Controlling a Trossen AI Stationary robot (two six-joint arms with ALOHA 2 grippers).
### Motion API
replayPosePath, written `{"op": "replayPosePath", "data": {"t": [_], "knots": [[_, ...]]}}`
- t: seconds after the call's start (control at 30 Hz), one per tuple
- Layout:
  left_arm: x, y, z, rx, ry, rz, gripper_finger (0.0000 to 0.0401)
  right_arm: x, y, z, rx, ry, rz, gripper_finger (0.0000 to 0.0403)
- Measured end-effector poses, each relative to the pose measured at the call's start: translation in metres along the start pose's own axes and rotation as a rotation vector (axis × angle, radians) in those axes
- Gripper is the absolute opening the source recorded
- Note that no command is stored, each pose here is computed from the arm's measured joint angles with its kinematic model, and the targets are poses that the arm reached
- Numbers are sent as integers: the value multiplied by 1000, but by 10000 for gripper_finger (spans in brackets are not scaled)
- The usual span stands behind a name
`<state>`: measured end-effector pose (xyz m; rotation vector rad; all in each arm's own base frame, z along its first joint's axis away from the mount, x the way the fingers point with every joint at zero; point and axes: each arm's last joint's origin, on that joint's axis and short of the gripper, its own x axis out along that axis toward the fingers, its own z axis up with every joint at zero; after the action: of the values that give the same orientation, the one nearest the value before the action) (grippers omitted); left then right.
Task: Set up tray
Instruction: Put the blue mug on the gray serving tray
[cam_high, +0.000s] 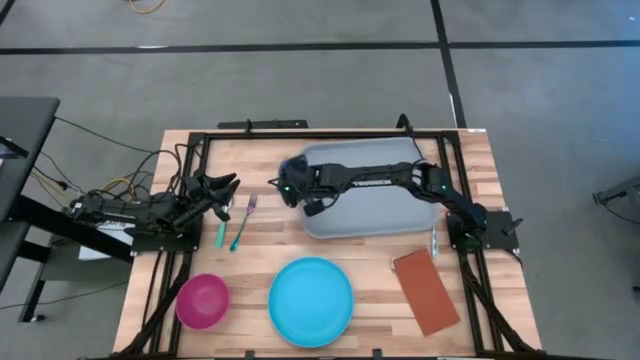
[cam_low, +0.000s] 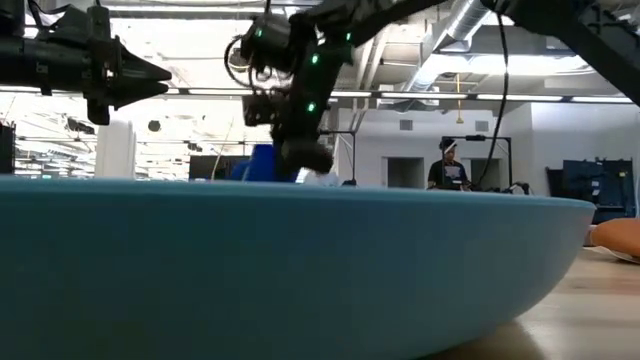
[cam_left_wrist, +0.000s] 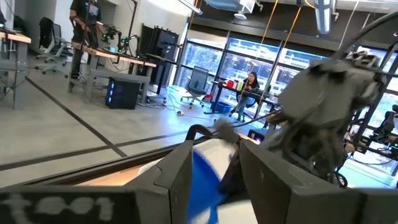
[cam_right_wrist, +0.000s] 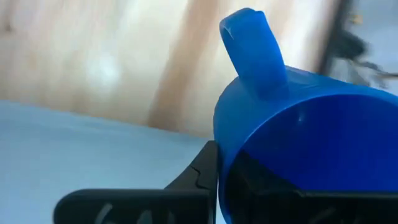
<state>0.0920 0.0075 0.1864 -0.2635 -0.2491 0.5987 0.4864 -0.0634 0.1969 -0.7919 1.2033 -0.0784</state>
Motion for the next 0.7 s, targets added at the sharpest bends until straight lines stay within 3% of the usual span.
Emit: {"op": "replayPosePath", "data": {"t": [0.1,0.27,0.37,0.47,0.6,0.7], "knots": [[0,0,1,-15,-7,3,123,-26,-7,-12,5,73,16,3],[0,0,1,-23,-13,13,123,-89,-30,-41,128,113,43,5],[0,0,1,-24,-15,16,123,-125,-47,-69,219,139,64,3],[0,0,2,-32,-16,16,123,-153,-67,-109,367,142,161,3],[0,0,2,-35,-18,15,123,-166,-87,-161,573,66,317,4],[0,0,2,-41,-18,15,123,-158,-92,-201,709,128,313,2]]}}
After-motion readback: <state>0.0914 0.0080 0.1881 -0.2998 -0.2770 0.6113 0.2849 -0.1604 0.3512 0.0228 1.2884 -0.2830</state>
